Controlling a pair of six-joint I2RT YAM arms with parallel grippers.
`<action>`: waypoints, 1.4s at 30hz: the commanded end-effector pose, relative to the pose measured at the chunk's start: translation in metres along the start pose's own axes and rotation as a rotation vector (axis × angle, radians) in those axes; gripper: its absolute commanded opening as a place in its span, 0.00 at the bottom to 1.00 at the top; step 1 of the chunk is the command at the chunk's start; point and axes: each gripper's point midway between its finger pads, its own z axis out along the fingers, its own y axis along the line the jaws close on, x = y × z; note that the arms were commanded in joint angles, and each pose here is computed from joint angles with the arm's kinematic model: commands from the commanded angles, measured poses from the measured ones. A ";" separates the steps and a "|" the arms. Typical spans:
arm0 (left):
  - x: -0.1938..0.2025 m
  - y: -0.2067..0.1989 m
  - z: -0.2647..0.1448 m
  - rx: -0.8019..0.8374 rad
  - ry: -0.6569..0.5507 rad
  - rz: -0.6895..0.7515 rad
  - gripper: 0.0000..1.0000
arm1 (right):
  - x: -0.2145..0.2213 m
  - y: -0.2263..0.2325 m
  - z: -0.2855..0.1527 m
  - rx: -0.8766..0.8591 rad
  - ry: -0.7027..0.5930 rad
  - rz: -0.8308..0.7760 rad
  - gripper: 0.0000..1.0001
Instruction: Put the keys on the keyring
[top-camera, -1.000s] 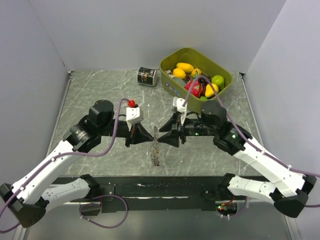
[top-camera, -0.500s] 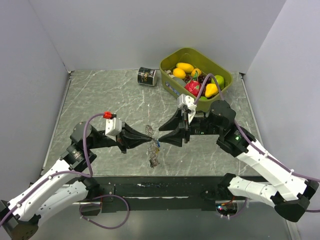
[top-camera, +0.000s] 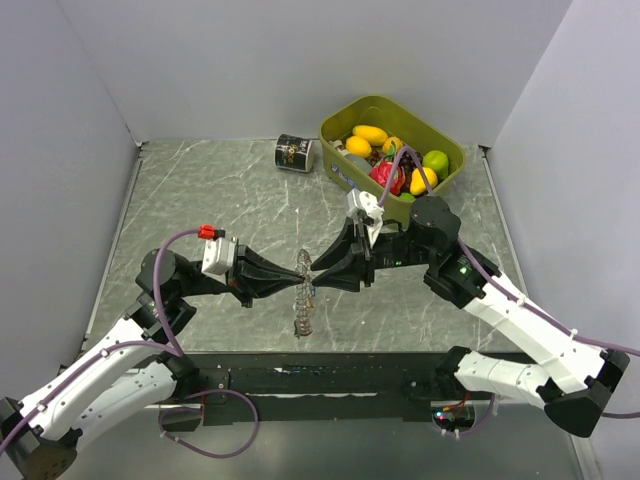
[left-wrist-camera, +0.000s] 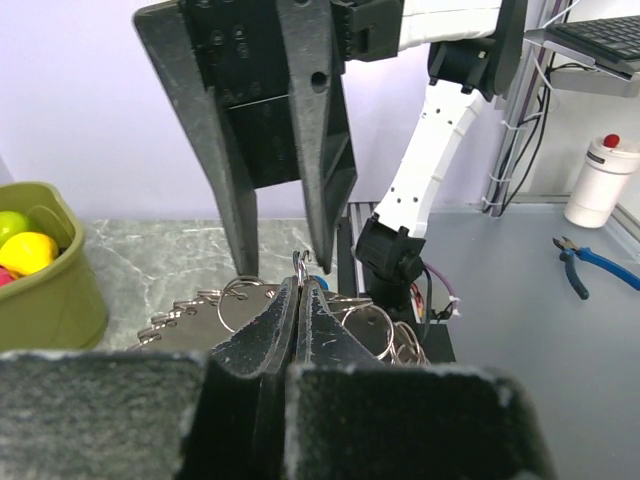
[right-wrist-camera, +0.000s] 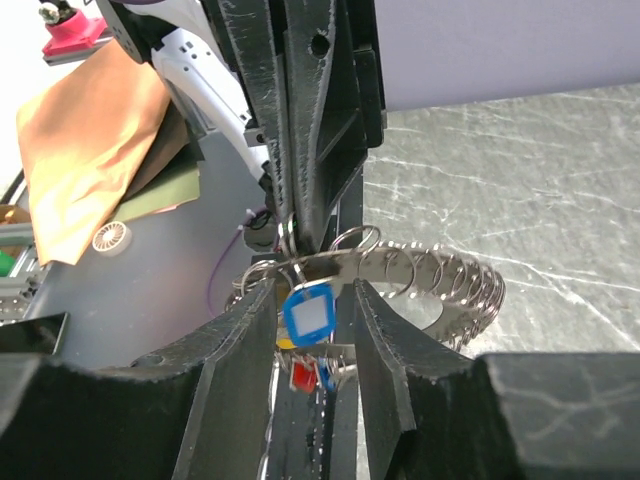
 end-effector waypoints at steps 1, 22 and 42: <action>-0.027 -0.010 0.002 0.047 -0.060 0.069 0.01 | -0.016 0.003 0.001 -0.022 -0.048 -0.037 0.42; -0.038 -0.011 0.002 0.038 -0.082 0.103 0.01 | -0.003 -0.002 -0.001 0.003 -0.010 -0.030 0.00; -0.049 -0.017 0.002 0.065 -0.116 0.110 0.01 | 0.001 -0.006 -0.003 0.036 -0.008 -0.038 0.07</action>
